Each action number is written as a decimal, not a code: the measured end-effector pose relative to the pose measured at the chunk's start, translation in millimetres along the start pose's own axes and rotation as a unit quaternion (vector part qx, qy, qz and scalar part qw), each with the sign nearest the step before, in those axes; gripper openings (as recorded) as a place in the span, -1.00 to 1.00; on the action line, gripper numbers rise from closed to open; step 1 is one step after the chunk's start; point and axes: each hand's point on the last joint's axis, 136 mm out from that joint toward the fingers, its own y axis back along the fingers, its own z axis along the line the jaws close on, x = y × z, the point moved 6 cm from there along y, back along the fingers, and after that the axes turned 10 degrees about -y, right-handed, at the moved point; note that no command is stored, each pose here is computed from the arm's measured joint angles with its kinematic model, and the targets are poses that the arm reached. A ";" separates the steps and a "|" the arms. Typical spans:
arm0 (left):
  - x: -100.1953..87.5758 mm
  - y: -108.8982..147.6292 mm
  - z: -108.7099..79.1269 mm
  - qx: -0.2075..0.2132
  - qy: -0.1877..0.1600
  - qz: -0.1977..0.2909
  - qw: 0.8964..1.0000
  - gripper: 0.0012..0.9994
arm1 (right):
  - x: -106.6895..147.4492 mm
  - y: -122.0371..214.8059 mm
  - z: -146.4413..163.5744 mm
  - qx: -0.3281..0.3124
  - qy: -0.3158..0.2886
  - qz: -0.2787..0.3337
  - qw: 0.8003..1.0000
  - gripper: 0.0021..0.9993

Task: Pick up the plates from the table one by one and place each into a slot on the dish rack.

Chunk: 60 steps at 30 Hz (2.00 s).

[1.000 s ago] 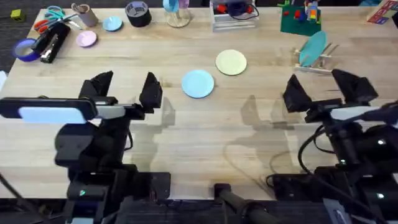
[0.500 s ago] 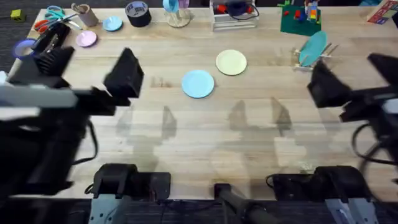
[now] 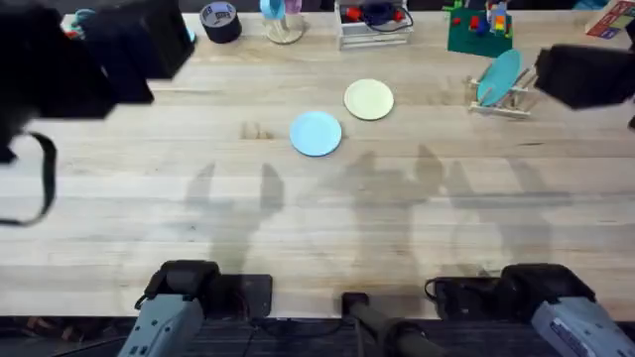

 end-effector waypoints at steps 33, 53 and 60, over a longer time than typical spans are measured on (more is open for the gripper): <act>6.3 -82.3 -13.6 0.085 0.047 0.246 0.965 -0.85 | -3.0 -57.1 -2.8 0.025 -0.013 0.220 0.975 0.99; 29.6 -123.7 -30.9 0.271 0.143 0.306 0.901 -0.92 | -3.1 -57.2 -2.8 0.025 -0.013 0.220 0.975 0.99; 66.1 -160.1 -42.2 0.335 0.169 0.311 0.873 -0.92 | -3.0 -57.2 -2.8 0.025 -0.013 0.220 0.975 0.99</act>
